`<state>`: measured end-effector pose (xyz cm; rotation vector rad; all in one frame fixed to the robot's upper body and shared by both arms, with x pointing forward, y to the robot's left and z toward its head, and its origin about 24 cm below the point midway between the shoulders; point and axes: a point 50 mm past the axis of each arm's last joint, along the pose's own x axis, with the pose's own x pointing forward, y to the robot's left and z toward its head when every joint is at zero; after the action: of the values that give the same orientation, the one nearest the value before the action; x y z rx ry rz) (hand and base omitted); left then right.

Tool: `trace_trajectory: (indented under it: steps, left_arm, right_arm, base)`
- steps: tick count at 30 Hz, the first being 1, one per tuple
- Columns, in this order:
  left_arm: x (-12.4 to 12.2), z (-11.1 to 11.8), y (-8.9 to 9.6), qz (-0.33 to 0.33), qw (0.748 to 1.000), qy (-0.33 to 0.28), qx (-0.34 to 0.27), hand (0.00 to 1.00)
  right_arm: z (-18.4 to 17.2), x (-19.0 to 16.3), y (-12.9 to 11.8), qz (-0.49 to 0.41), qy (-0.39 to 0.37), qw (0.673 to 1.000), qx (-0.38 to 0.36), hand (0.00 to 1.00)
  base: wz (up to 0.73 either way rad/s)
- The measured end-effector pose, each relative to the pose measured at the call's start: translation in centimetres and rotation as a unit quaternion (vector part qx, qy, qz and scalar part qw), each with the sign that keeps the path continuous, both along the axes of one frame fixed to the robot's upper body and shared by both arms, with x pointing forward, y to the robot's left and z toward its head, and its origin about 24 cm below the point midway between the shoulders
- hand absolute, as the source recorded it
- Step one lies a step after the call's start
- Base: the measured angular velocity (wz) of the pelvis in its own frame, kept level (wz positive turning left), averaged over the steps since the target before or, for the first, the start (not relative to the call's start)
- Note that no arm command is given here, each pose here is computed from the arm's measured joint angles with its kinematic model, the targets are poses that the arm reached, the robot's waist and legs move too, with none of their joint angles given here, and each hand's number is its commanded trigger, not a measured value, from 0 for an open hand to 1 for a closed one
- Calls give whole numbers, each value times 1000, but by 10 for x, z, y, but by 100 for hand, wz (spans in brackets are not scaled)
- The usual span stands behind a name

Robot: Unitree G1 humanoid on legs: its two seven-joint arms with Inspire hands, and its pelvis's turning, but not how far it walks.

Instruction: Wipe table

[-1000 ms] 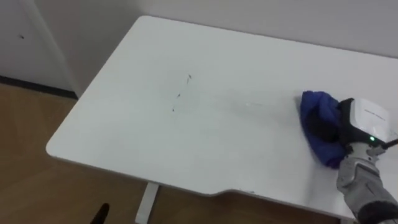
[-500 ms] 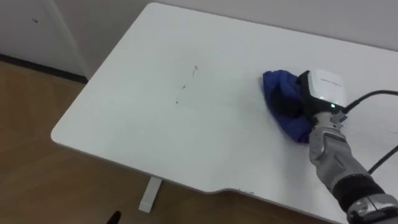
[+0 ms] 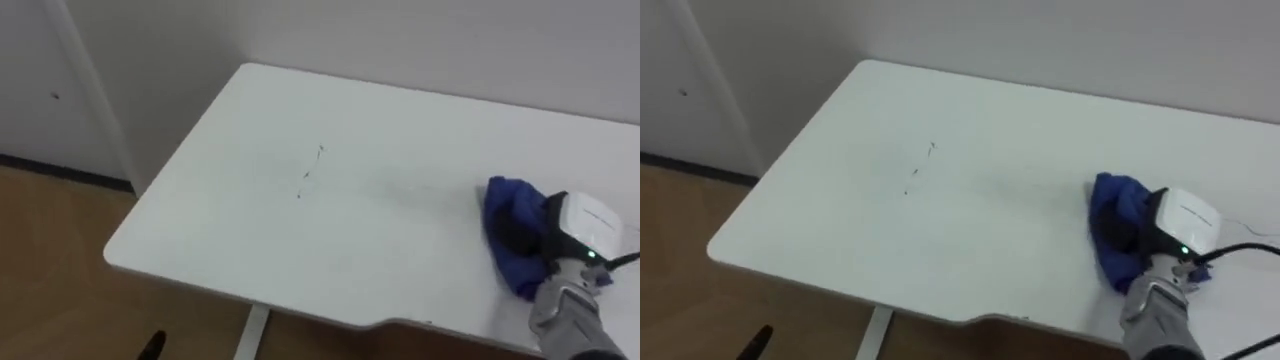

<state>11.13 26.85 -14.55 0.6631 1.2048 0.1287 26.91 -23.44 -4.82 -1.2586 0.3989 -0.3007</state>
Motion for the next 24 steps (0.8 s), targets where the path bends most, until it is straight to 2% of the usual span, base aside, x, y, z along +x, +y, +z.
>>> trace_trajectory:
  steps: [1,3,6,10,13,16,18,19,21,24]
  left_arm:
    - [7,1,-3,-5,1000,-7,-2,0]
    - [32,6,-13,-30,999,-29,-6,0]
    - [55,12,-22,-53,997,-54,-11,0]
    - [64,16,-21,-70,996,-55,-1,0]
    - [58,16,-14,-46,998,-50,-3,0]
    - [40,13,-5,-13,999,-43,-5,0]
    - [14,7,3,17,999,-28,-5,0]
    - [8,6,6,22,999,-24,-2,0]
    - [-7,6,16,40,999,-15,7,0]
    - [-8,7,18,46,999,-20,6,0]
  right_arm:
    - [4,8,12,17,-6,1000,1,100]
    - [28,43,61,100,-35,994,10,100]
    - [52,64,99,184,-65,981,0,100]
    - [52,65,95,171,-68,983,26,100]
    - [46,61,84,154,-69,984,55,100]
    - [33,45,55,125,-65,988,56,100]
    - [17,12,0,62,-53,996,22,100]
    - [13,1,-15,42,-48,998,11,100]
    - [4,-44,-75,-48,-18,998,-24,100]
    - [2,-87,-121,-137,9,989,-49,100]
  base:
    - [-63]
    - [-46]
    - [15]
    - [94]
    - [16]
    - [-2]
    - [34]
    - [33]
    - [47]
    - [22]
